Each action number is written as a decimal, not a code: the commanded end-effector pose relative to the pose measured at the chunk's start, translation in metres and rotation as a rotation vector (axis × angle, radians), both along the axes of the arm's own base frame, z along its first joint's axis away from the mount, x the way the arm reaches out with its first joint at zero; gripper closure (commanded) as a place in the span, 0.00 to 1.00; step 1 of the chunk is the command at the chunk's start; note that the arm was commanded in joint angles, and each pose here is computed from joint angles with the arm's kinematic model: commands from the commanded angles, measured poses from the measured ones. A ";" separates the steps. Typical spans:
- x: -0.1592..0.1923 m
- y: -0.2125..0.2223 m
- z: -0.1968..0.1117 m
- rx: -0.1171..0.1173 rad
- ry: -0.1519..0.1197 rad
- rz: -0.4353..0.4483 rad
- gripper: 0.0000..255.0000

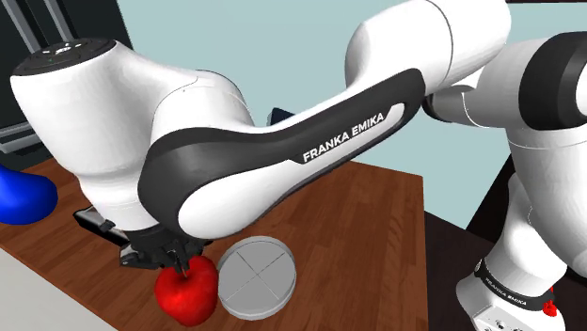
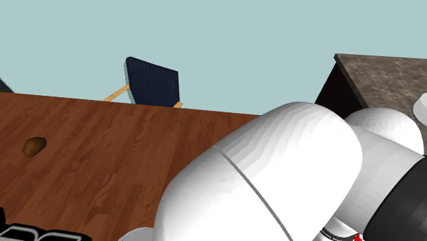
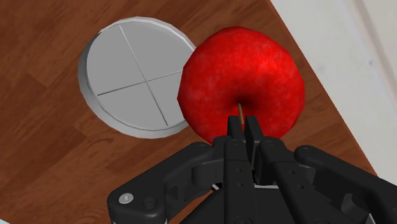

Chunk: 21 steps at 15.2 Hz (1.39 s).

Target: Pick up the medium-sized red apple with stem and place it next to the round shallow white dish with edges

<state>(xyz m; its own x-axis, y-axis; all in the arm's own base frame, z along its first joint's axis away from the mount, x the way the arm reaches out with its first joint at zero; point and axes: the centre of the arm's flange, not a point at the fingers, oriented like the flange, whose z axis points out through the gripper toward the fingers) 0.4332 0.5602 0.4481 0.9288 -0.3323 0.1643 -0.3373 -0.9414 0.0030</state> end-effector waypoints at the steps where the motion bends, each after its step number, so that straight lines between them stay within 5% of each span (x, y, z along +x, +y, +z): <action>1: 0.000 0.001 -0.010 0.001 0.000 0.000 1.00; 21: 0.000 0.001 -0.115 0.001 0.000 0.000 1.00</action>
<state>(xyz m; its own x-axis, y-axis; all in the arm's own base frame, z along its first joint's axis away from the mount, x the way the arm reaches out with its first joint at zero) 0.4331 0.5611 0.3379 0.9288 -0.3322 0.1643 -0.3372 -0.9414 0.0029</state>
